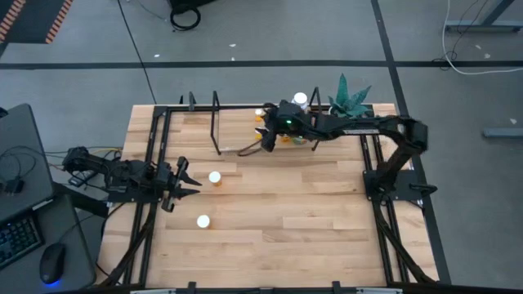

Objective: Pick and place medicine bottles onto shelf by color
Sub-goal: Put the large orange bottle on the shelf

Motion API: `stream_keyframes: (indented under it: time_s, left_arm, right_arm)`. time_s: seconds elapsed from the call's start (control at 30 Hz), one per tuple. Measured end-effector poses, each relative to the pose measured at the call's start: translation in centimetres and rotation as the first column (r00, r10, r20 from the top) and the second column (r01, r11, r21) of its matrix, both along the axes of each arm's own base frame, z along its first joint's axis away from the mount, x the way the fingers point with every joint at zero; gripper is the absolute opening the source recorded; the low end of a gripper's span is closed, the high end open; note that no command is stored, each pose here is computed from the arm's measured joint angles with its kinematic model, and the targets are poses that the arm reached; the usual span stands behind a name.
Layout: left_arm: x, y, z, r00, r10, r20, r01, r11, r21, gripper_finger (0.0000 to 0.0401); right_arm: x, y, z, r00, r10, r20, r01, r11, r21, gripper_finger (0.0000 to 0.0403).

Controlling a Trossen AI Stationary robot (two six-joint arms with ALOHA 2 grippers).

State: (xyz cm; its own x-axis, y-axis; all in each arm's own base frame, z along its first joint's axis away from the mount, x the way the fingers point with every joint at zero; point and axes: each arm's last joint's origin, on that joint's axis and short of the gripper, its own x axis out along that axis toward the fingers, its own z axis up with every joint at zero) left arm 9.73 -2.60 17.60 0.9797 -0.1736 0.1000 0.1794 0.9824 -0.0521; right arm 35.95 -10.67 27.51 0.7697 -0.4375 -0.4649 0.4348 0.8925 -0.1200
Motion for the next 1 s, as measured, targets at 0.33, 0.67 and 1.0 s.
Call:
stream_keyframes:
  time_s: [0.33, 0.67, 1.0]
  left_arm:
    - [0.0, 0.0, 0.0, 1.0, 0.0, 0.0, 0.0, 1.0, 0.0, 0.0107]
    - [0.0, 0.0, 0.0, 1.0, 0.0, 0.0, 0.0, 1.0, 0.0, 0.0107]
    - [0.0, 0.0, 0.0, 1.0, 0.0, 0.0, 0.0, 1.0, 0.0, 0.0107]
  right_arm:
    - [-8.0, 4.8, 1.9, 0.943, 0.181, 0.28, -0.176, 0.983, -0.043, 0.0222]
    - [-15.3, 9.1, 0.0, 0.764, 0.293, 0.575, -0.273, 0.954, -0.124, 0.0195]
    - [-20.9, 9.7, -4.6, 0.53, 0.327, 0.782, -0.318, 0.932, -0.174, 0.0159]
